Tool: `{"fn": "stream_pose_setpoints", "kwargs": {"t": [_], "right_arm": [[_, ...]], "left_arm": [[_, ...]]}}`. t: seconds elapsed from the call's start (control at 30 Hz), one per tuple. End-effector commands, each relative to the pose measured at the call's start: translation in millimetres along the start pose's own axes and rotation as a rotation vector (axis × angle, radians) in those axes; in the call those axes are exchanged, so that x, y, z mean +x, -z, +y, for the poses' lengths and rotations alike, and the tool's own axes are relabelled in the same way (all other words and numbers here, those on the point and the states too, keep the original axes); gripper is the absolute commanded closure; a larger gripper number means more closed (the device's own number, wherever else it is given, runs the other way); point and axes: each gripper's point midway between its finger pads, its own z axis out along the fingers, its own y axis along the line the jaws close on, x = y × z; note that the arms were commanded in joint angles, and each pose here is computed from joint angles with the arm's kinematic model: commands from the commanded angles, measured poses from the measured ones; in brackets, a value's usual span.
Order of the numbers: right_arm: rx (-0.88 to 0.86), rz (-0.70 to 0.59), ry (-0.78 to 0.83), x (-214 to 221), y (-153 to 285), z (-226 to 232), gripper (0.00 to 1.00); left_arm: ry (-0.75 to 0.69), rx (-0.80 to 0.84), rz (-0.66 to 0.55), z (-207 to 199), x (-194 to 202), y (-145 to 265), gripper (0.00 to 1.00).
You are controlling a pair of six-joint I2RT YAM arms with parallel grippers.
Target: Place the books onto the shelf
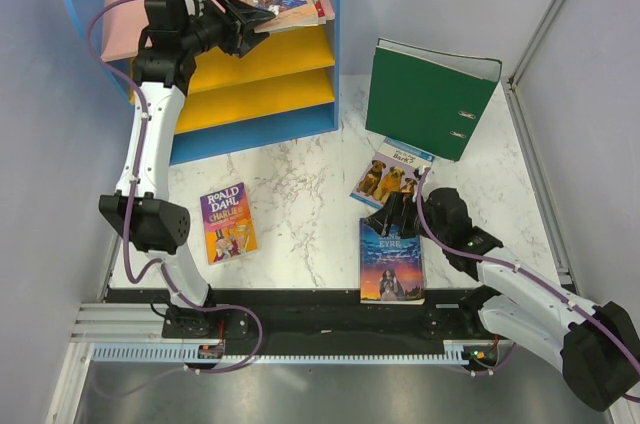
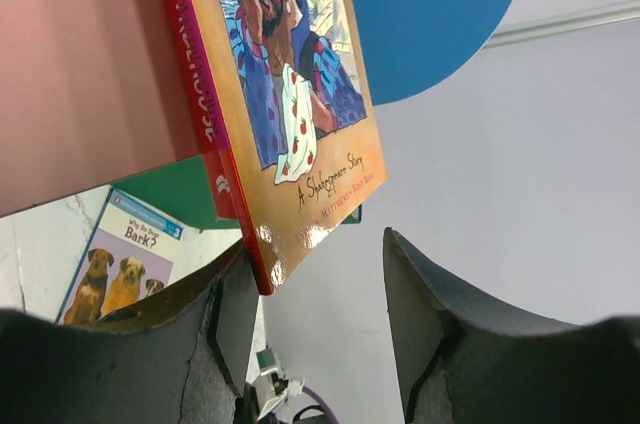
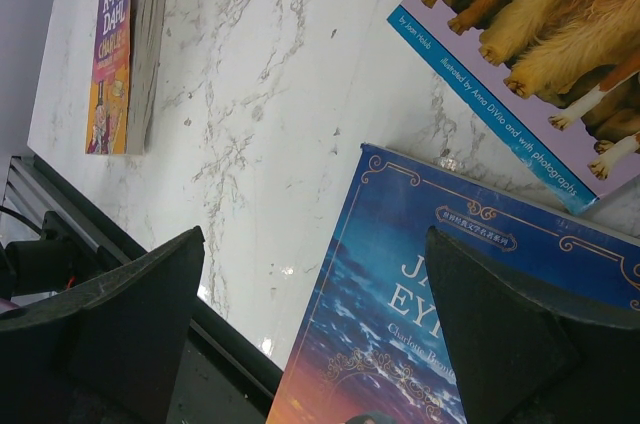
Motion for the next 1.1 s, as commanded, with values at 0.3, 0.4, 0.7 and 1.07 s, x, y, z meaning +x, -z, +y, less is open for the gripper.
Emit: {"fn": "stream_pose_setpoints", "kwargs": {"t": [0.3,0.4,0.7,1.07], "right_arm": [[0.006,-0.014,0.02,-3,-1,-1,0.02],[0.006,-0.014,0.018,-3,-1,-1,0.02],[0.008,-0.009,0.017,-2,-3,-2,0.02],[0.008,-0.009,0.017,-2,-3,-2,0.02]], "left_arm": [[-0.174,-0.032,-0.014,1,12,32,0.4],[-0.209,-0.038,-0.059,-4,8,41,0.39],[-0.243,-0.032,-0.149,-16,-4,58,0.47],[-0.202,-0.085,-0.136,6,-8,45,0.74]]}}
